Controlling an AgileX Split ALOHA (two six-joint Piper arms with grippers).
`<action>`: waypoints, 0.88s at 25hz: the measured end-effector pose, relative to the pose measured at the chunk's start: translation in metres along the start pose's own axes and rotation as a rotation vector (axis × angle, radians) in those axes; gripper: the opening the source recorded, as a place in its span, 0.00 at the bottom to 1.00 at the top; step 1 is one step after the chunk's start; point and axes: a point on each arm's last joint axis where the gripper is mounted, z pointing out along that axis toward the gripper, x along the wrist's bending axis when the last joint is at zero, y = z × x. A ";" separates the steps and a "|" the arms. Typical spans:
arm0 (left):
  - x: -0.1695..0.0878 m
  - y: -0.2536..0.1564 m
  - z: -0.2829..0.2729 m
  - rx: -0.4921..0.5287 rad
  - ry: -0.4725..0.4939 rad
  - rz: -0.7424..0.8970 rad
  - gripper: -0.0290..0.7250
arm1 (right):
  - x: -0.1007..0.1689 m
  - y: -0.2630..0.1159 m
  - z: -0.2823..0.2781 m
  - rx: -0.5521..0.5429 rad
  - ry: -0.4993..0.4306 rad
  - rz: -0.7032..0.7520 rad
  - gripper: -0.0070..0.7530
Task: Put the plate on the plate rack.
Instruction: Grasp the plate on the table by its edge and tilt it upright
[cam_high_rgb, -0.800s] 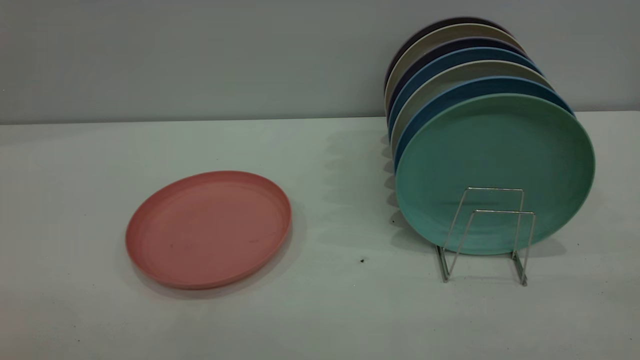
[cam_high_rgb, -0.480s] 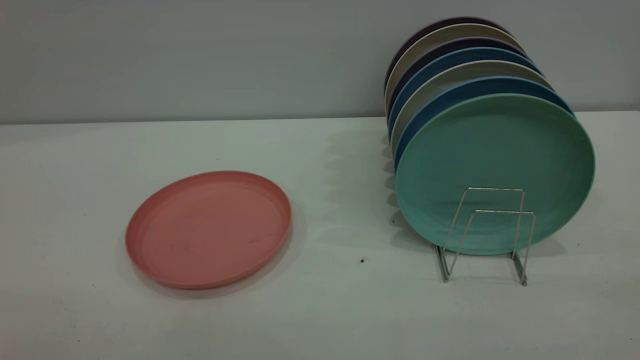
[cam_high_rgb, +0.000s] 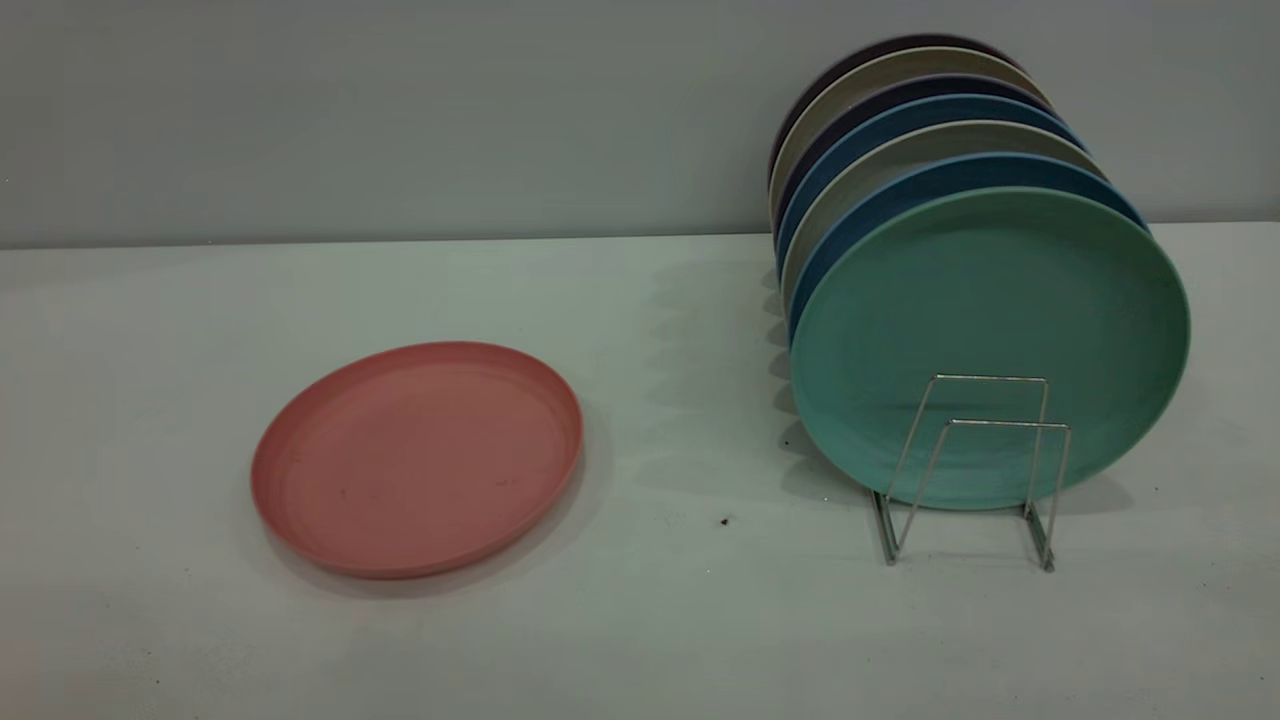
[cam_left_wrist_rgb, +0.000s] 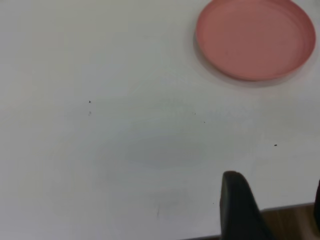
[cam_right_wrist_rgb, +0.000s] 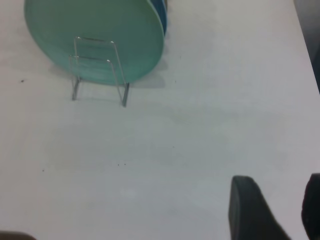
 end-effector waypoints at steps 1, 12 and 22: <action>0.000 0.000 0.000 0.000 0.000 0.000 0.57 | 0.000 0.000 0.000 0.000 0.000 0.000 0.37; 0.001 0.000 0.000 -0.001 -0.028 0.022 0.57 | 0.000 0.000 0.000 0.000 0.000 0.000 0.37; 0.002 0.000 0.000 -0.006 -0.108 0.086 0.57 | 0.000 0.000 0.000 0.000 0.001 -0.001 0.37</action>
